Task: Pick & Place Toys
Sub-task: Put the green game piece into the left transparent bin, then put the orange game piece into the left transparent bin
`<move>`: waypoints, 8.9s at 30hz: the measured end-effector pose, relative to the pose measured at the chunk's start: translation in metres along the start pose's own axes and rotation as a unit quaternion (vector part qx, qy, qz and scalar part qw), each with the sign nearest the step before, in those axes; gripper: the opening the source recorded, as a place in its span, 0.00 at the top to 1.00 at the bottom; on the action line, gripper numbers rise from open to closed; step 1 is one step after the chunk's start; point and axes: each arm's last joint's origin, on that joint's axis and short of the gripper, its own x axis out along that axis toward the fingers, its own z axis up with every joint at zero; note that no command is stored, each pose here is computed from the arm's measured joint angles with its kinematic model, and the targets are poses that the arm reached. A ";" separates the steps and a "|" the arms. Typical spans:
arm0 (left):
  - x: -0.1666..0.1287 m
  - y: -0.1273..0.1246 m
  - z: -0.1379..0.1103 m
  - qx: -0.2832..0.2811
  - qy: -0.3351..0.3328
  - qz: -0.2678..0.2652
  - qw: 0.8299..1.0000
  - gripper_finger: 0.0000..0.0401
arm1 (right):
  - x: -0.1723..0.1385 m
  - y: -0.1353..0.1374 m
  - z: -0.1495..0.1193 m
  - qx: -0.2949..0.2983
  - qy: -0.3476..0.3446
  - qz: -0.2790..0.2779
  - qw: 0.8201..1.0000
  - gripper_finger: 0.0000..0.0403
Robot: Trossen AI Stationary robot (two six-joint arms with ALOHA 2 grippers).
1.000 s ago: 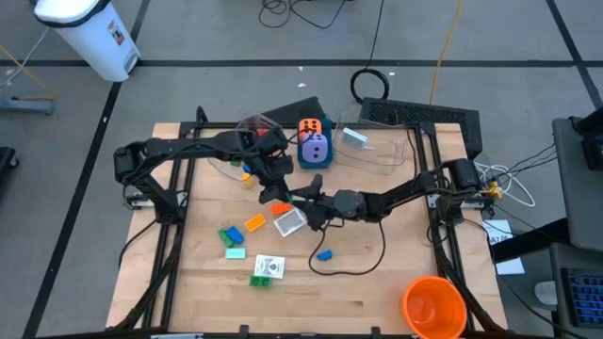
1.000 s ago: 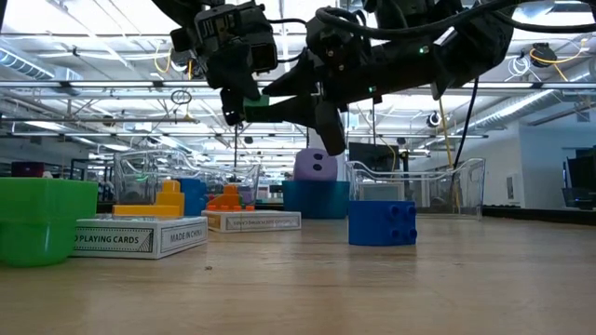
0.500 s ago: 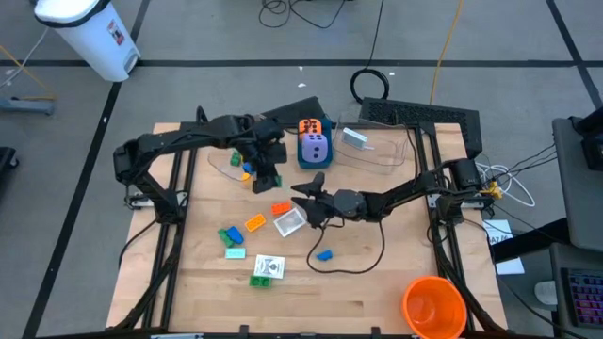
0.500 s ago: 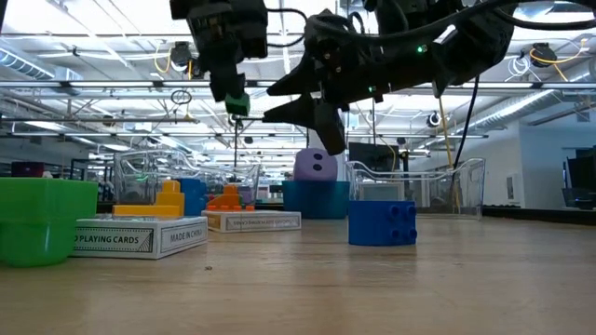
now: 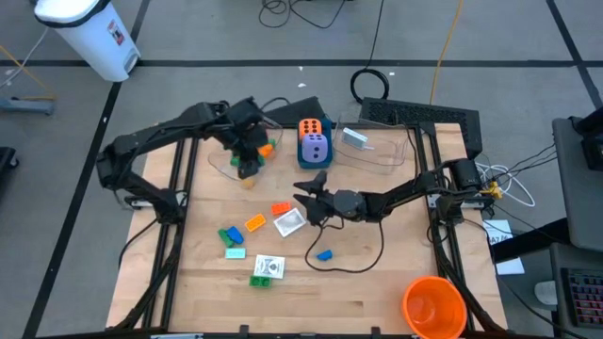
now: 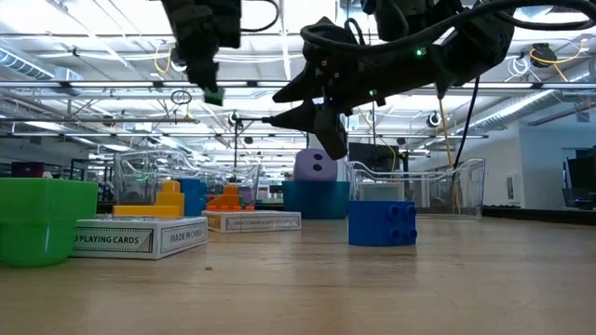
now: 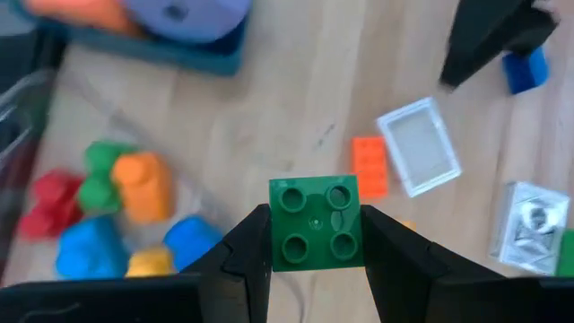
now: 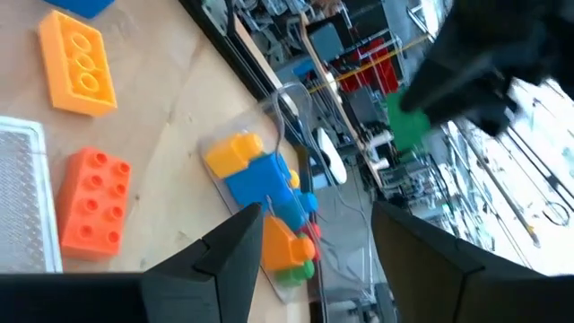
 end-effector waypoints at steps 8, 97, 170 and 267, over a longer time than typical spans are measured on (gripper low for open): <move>-0.003 0.013 -0.046 -0.054 -0.017 0.074 0.996 0.66 | 0.000 0.000 -0.002 0.003 0.025 -0.014 1.000 0.50; -0.038 0.010 -0.096 -0.088 -0.220 0.145 0.961 0.39 | 0.005 -0.004 -0.011 0.037 0.023 -0.004 0.999 0.51; 0.141 -0.128 -0.108 0.036 -0.302 0.107 0.947 0.39 | -0.009 0.029 -0.041 0.127 0.074 0.133 0.980 0.51; 0.107 -0.122 -0.037 0.065 0.018 0.171 0.983 0.65 | -0.027 0.046 -0.058 0.121 0.090 0.154 0.976 0.51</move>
